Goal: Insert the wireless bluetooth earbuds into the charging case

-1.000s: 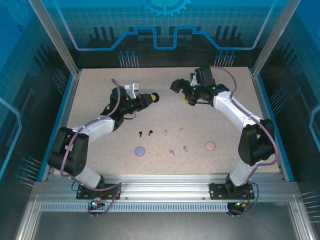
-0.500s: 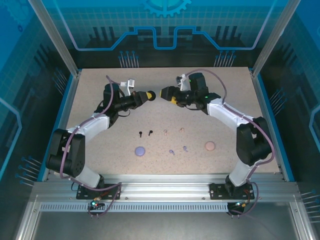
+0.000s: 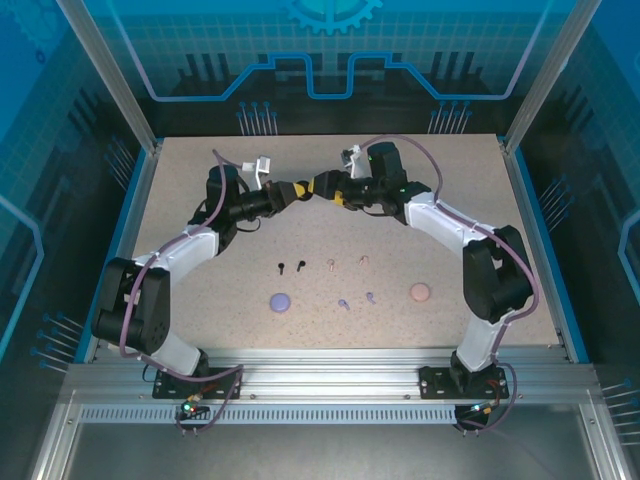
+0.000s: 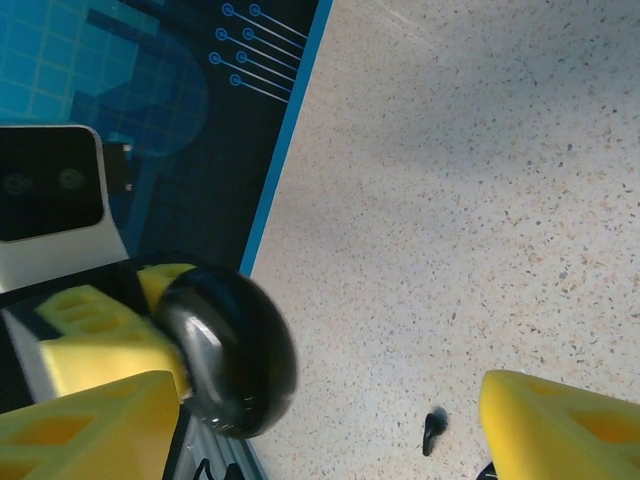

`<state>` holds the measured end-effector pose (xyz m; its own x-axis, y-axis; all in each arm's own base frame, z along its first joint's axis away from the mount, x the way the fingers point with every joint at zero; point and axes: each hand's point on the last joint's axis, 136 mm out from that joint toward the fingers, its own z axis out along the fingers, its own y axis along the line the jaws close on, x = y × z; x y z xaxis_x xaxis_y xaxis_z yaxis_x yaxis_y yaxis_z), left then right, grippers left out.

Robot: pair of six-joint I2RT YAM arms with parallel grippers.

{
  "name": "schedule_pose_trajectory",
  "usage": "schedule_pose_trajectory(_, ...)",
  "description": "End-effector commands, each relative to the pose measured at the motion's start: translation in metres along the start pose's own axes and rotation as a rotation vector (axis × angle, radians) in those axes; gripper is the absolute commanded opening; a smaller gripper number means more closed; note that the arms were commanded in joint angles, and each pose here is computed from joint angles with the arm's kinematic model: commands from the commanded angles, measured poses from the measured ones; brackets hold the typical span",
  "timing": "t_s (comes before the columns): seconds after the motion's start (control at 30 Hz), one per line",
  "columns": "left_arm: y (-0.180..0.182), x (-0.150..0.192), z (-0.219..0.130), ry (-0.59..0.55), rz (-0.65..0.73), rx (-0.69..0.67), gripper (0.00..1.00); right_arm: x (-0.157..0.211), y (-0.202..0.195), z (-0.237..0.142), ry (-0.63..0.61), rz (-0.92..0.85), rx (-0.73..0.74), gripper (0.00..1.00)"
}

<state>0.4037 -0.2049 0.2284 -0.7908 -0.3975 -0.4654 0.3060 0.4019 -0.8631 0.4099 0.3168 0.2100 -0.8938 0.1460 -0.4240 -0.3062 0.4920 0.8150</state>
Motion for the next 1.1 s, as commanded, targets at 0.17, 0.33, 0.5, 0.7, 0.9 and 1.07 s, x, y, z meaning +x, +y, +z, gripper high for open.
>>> schedule_pose_trajectory(0.17, -0.034, -0.01, -0.002, -0.001, 0.06, 0.08, 0.0, 0.004, -0.024, 0.011, 0.014, 0.056, 0.026, 0.74)
schedule_pose_trajectory(0.33, -0.042, -0.009, -0.005, -0.003, 0.071, 0.089, 0.0, 0.007, -0.045, 0.008, 0.005, 0.102, 0.052, 0.73)
schedule_pose_trajectory(0.5, -0.044, -0.008, -0.005, -0.001, 0.073, 0.092, 0.0, 0.01, -0.052, 0.008, 0.009, 0.118, 0.064, 0.72)
schedule_pose_trajectory(0.7, -0.04, -0.006, -0.005, -0.003, 0.073, 0.081, 0.0, 0.011, -0.046, -0.001, 0.007, 0.109, 0.048, 0.72)
schedule_pose_trajectory(0.9, -0.041, -0.002, -0.003, 0.03, 0.081, 0.101, 0.0, 0.014, -0.024, -0.026, 0.014, 0.028, -0.014, 0.65)
schedule_pose_trajectory(1.07, -0.05, 0.007, -0.002, 0.1, 0.092, 0.162, 0.0, 0.007, -0.015, -0.045, 0.003, -0.047, -0.086, 0.59)
